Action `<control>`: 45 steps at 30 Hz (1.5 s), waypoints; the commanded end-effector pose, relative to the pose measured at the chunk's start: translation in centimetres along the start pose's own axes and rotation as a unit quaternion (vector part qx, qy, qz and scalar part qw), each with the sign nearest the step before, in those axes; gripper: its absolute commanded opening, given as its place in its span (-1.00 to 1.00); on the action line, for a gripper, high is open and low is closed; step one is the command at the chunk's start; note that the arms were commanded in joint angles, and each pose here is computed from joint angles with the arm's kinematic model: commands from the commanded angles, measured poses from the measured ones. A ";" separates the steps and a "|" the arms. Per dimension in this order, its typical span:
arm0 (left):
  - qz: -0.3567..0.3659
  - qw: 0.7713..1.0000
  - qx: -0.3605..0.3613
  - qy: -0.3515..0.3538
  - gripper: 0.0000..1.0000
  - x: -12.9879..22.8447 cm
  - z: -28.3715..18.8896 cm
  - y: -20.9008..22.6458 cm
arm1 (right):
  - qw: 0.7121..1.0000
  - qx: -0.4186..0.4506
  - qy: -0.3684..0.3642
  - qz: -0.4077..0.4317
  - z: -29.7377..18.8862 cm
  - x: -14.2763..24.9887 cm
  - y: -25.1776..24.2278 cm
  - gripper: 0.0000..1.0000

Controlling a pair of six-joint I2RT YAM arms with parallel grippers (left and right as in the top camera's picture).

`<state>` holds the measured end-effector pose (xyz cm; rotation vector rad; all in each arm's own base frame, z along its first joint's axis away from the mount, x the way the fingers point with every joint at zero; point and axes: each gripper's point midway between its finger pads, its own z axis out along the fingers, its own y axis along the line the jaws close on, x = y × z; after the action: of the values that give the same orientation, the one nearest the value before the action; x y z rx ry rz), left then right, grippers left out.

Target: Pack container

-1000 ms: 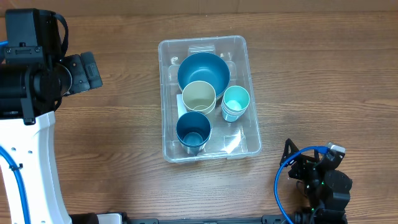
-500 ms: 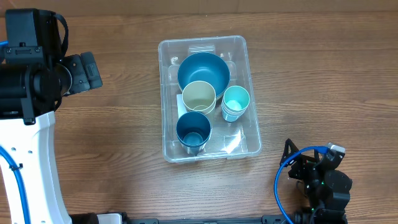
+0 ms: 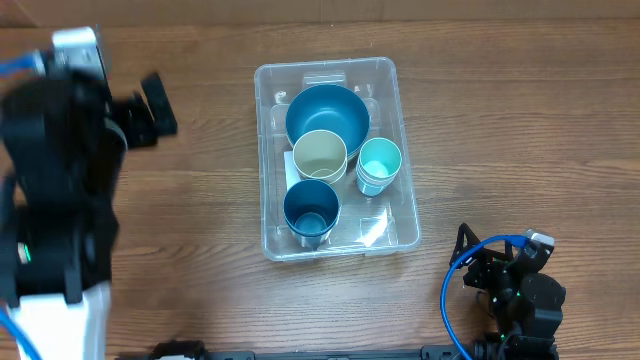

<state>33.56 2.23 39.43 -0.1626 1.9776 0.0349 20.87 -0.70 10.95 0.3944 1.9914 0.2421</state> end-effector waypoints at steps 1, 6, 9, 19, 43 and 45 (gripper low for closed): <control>0.029 0.999 0.035 -0.008 1.00 4.6 -1.3 -0.8 | 1.000 -0.007 -0.004 -0.005 0.0 0.0 0.2 1.00; 0.008 0.999 0.035 -0.006 1.00 11.1 -1.9 -0.1 | 1.000 -0.007 -0.004 -0.005 0.0 0.0 0.2 1.00; -0.019 0.999 0.036 -0.007 1.00 15.1 -1.9 0.2 | 1.000 -0.007 -0.004 -0.005 0.0 0.0 0.2 1.00; -0.068 0.994 0.057 -0.056 1.00 24.2 -0.9 0.5 | 1.000 -0.007 -0.004 -0.005 0.0 0.0 0.2 1.00; -0.068 0.995 0.057 -0.054 1.00 28.4 0.6 0.8 | 1.000 -0.007 -0.004 -0.005 0.0 0.0 0.2 1.00; -0.068 0.995 0.057 -0.054 1.00 28.4 0.6 0.8 | 1.000 -0.007 -0.004 -0.005 0.0 0.0 0.2 1.00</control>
<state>22.78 0.50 13.02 -0.2157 1.8643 -0.1318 20.88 -0.69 10.95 0.3914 1.9914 0.2408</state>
